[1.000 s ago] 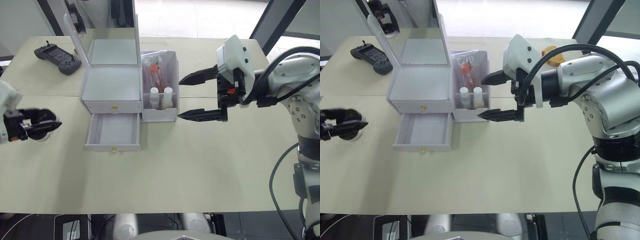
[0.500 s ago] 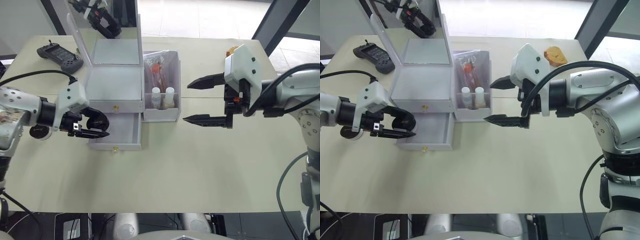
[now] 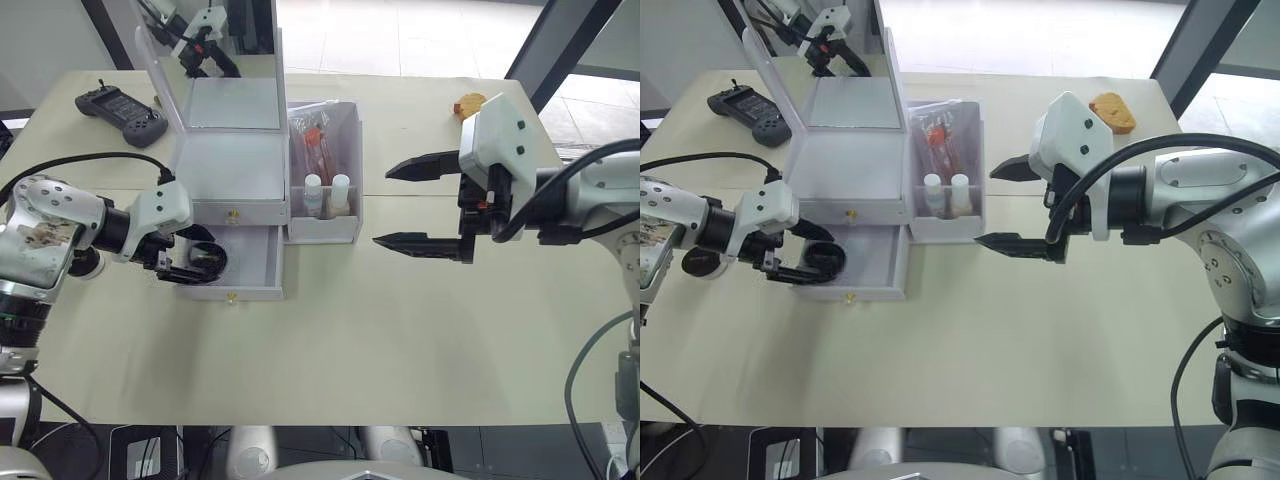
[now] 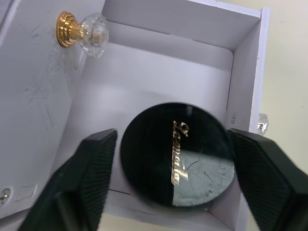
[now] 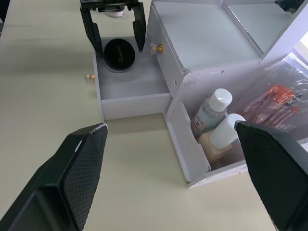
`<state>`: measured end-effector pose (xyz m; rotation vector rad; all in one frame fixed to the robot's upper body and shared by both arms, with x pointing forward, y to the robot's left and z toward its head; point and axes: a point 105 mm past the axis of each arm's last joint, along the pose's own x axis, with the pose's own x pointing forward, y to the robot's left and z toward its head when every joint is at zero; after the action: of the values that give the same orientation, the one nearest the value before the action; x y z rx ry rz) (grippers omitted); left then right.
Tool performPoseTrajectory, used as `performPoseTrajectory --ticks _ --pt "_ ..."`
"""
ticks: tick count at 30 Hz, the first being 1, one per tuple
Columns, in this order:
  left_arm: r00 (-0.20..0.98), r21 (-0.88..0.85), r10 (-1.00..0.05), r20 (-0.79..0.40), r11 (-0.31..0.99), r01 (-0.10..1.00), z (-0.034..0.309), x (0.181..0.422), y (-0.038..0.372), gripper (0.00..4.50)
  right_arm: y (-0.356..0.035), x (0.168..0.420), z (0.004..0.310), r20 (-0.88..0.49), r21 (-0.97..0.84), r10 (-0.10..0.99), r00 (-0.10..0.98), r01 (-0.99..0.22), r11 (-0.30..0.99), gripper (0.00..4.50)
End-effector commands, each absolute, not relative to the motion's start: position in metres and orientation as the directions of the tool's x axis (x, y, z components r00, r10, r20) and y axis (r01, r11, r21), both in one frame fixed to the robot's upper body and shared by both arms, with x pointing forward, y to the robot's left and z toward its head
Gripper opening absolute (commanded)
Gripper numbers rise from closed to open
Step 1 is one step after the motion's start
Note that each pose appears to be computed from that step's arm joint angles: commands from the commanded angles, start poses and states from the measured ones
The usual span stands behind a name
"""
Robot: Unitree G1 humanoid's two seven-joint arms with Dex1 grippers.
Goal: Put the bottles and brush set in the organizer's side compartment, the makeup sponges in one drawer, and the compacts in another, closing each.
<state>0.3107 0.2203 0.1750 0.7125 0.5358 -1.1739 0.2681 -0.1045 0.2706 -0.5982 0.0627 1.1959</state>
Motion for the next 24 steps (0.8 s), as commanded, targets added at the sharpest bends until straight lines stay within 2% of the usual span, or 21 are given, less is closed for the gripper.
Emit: performPoseTrajectory --ticks 1,5,9,13,16,18,21,24 --pt "0.329 0.252 -0.647 -0.688 0.213 0.944 0.196 0.31 0.221 4.49 -0.109 0.264 0.28 -0.334 -0.429 0.855 0.397 -0.871 0.237 4.5" --pt "0.355 0.242 -0.672 -0.65 0.259 0.935 0.21 0.306 0.228 4.49 -0.113 0.265 0.281 -0.344 -0.43 0.849 0.402 -0.871 0.238 4.5" --pt "0.349 0.128 -0.734 -0.582 0.341 0.931 0.232 0.284 0.249 4.49 -0.123 0.266 0.283 -0.36 -0.425 0.842 0.402 -0.874 0.235 4.5" --pt "0.443 0.042 -0.743 -0.503 0.49 0.871 0.241 0.263 0.289 4.49 -0.132 0.265 0.281 -0.384 -0.382 0.846 0.369 -0.898 0.218 4.5" --pt "0.638 0.061 -0.617 -0.46 0.695 0.716 0.234 0.26 0.339 4.49 -0.137 0.265 0.275 -0.41 -0.343 0.845 0.343 -0.917 0.205 4.5" --pt "0.691 0.042 -0.542 -0.479 0.772 0.634 0.216 0.244 0.367 4.49 -0.139 0.268 0.275 -0.401 -0.31 0.858 0.322 -0.929 0.204 4.5" --pt "0.722 0.085 -0.45 -0.525 0.817 0.57 0.19 0.218 0.394 4.49 -0.142 0.271 0.275 -0.387 -0.279 0.874 0.293 -0.941 0.192 4.5" --pt "0.826 0.134 -0.343 -0.447 0.887 0.441 0.19 0.201 0.417 4.49 -0.147 0.281 0.27 -0.399 -0.258 0.87 0.289 -0.946 0.195 4.5"
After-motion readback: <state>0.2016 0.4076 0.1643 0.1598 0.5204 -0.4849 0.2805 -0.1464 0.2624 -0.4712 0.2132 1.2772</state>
